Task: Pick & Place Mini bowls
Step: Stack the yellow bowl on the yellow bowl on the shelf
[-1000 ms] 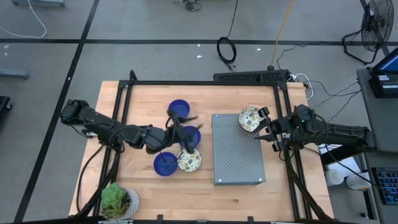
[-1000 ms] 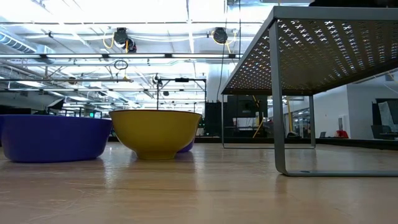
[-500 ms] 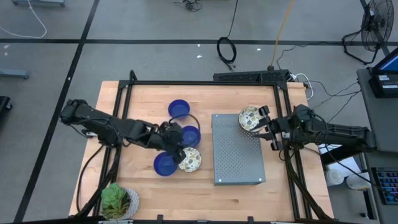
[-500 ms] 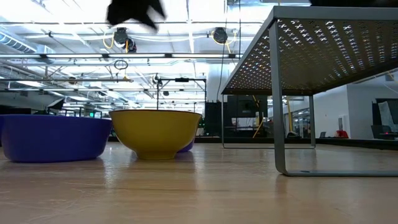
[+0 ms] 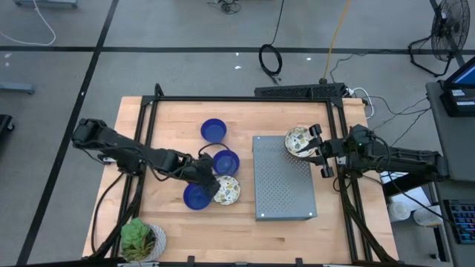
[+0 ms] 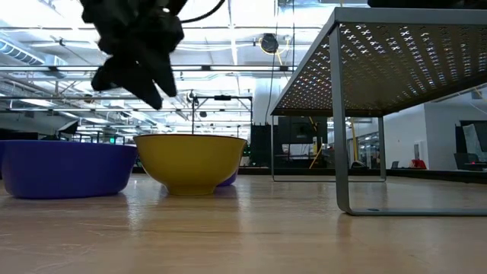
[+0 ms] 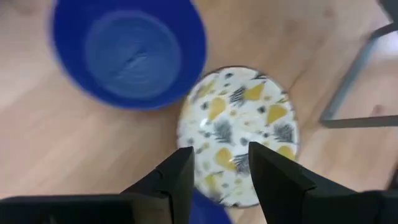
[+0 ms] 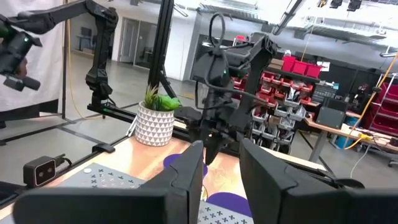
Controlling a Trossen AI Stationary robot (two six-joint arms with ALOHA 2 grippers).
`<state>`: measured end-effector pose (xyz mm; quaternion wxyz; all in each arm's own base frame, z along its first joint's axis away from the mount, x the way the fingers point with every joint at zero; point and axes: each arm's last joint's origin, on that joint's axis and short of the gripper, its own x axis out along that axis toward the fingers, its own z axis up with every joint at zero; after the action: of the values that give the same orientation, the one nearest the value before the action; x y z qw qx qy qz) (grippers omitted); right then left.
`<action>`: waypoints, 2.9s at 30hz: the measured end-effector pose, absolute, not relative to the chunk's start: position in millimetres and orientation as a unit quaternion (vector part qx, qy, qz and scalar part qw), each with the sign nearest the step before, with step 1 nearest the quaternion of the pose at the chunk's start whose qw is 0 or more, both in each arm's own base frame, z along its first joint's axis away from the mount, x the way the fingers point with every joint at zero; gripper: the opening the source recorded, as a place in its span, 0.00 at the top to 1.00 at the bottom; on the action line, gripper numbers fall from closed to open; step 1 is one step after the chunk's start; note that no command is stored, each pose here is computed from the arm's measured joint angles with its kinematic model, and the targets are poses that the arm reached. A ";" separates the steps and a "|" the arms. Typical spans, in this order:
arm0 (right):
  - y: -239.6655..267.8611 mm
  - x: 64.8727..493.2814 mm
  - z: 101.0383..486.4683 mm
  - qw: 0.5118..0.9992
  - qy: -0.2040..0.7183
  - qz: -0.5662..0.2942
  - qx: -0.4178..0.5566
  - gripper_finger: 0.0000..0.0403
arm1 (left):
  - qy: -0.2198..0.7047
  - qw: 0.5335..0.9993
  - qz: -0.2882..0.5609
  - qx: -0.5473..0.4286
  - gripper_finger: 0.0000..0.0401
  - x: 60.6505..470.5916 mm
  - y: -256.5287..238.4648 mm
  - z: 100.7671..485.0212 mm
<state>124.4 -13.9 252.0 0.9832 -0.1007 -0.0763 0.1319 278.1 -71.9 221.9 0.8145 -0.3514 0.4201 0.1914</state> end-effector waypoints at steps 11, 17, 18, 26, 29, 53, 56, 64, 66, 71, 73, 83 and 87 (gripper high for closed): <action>-13.9 124.4 252.0 0.983 -0.077 0.132 -0.101 0.77 | 0.433 0.805 0.193 -0.356 0.61 274.5 -58.3 193.0; -13.9 124.4 252.1 0.983 -0.077 0.132 -0.101 0.77 | 0.479 0.789 0.159 -0.350 0.61 283.9 -59.6 172.7; -13.8 124.4 252.1 0.983 -0.077 0.132 -0.101 0.77 | 0.485 0.786 0.154 -0.351 0.61 286.4 -59.8 167.4; -13.9 124.4 252.1 0.984 -0.076 0.132 -0.097 0.77 | 0.511 0.766 0.150 -0.359 0.61 296.6 -53.1 144.2; -13.8 124.4 252.1 0.984 -0.076 0.133 -0.096 0.77 | 0.504 0.770 0.154 -0.358 0.61 298.1 -50.7 144.0; -14.7 127.8 249.1 0.985 -0.062 0.133 -0.094 0.77 | 0.500 0.818 0.133 -0.252 0.61 313.9 -47.3 185.6; -14.7 127.8 249.1 0.985 -0.062 0.132 -0.094 0.77 | 0.517 0.805 0.145 -0.253 0.61 311.7 -46.9 180.9; -14.7 127.8 249.2 0.985 -0.062 0.132 -0.094 0.77 | 0.533 0.784 0.164 -0.273 0.61 309.3 -48.7 175.7; -14.7 127.8 249.2 0.985 -0.063 0.131 -0.094 0.77 | 0.534 0.780 0.163 -0.283 0.61 309.8 -49.2 174.9; -14.7 127.8 249.2 0.985 -0.063 0.131 -0.094 0.77 | 0.547 0.767 0.156 -0.295 0.61 312.0 -50.7 167.3; -14.7 127.8 249.2 0.985 -0.063 0.132 -0.094 0.77 | 0.551 0.765 0.154 -0.295 0.61 311.9 -51.1 165.9; -14.7 127.8 249.2 0.985 -0.063 0.131 -0.094 0.77 | 0.552 0.766 0.158 -0.289 0.61 312.2 -50.7 164.3; -14.7 127.8 249.2 0.985 -0.063 0.131 -0.094 0.77 | 0.551 0.767 0.159 -0.287 0.61 312.2 -50.7 164.3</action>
<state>127.8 -14.7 249.2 0.9848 -0.0942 -0.0627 0.1315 312.2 -50.7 164.3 0.7672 -0.2870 0.5511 0.1589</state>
